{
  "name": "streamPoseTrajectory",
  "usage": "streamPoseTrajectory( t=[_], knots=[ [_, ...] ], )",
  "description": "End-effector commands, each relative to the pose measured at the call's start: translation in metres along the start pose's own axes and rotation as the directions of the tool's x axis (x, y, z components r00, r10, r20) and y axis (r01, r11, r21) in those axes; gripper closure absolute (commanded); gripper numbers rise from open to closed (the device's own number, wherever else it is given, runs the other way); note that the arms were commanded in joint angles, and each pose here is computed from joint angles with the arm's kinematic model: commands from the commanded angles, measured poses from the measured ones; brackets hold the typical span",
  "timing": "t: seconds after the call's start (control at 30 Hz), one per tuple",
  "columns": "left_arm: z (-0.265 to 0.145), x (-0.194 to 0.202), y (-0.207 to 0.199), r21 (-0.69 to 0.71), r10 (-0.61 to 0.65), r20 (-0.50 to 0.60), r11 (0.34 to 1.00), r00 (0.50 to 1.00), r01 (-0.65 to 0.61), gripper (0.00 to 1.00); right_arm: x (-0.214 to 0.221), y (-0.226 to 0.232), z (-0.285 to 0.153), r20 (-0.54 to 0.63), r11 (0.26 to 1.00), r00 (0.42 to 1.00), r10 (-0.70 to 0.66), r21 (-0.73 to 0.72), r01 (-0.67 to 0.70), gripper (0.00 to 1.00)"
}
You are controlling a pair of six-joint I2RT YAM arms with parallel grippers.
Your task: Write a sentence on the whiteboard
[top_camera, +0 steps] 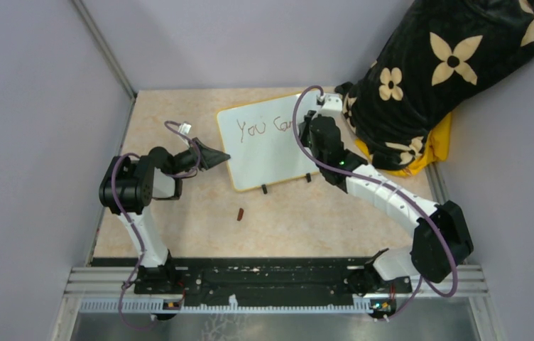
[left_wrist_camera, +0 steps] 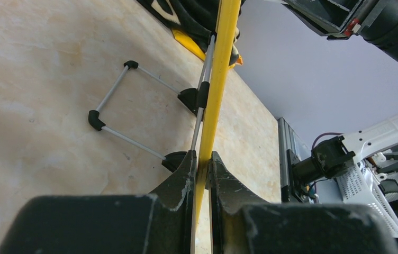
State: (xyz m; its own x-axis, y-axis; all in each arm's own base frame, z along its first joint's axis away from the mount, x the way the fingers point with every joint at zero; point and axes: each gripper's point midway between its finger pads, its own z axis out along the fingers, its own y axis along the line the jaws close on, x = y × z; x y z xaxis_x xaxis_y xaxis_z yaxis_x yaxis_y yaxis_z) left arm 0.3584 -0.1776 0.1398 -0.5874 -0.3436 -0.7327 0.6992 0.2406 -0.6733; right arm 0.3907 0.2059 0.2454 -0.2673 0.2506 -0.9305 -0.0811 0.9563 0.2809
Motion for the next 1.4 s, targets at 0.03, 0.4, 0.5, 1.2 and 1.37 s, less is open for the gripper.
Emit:
streamPoseTrajectory(
  t=[0.03, 0.4, 0.5, 1.2, 1.37],
  knots=[
    [0.003, -0.006, -0.021, 0.088, 0.183, 0.042, 0.979, 0.982, -0.187, 1.0, -0.026, -0.004, -0.002, 0.069, 0.999, 0.997, 0.036, 0.009, -0.036, 1.0],
    [0.003, -0.006, -0.022, 0.088, 0.182, 0.043, 0.979, 0.982, -0.185, 1.0, -0.005, -0.009, -0.01, 0.022, 1.0, 0.999, 0.03, -0.01, -0.029, 1.0],
    [0.003, -0.006, -0.023, 0.089, 0.186, 0.043, 0.978, 0.982, -0.19, 1.0, -0.001, -0.011, -0.012, 0.012, 0.999, 0.999, 0.034, -0.011, -0.034, 1.0],
    [0.003, -0.006, -0.023, 0.09, 0.189, 0.043, 0.977, 0.981, -0.192, 1.0, 0.008, 0.066, -0.082, 0.105, 0.965, 0.989, -0.106, -0.227, 0.128, 1.0],
    [0.003, -0.005, -0.022, 0.089, 0.184, 0.043, 0.978, 0.982, -0.187, 1.0, 0.049, 0.086, -0.085, 0.058, 0.949, 0.986, -0.155, -0.267, 0.165, 1.0]
  ],
)
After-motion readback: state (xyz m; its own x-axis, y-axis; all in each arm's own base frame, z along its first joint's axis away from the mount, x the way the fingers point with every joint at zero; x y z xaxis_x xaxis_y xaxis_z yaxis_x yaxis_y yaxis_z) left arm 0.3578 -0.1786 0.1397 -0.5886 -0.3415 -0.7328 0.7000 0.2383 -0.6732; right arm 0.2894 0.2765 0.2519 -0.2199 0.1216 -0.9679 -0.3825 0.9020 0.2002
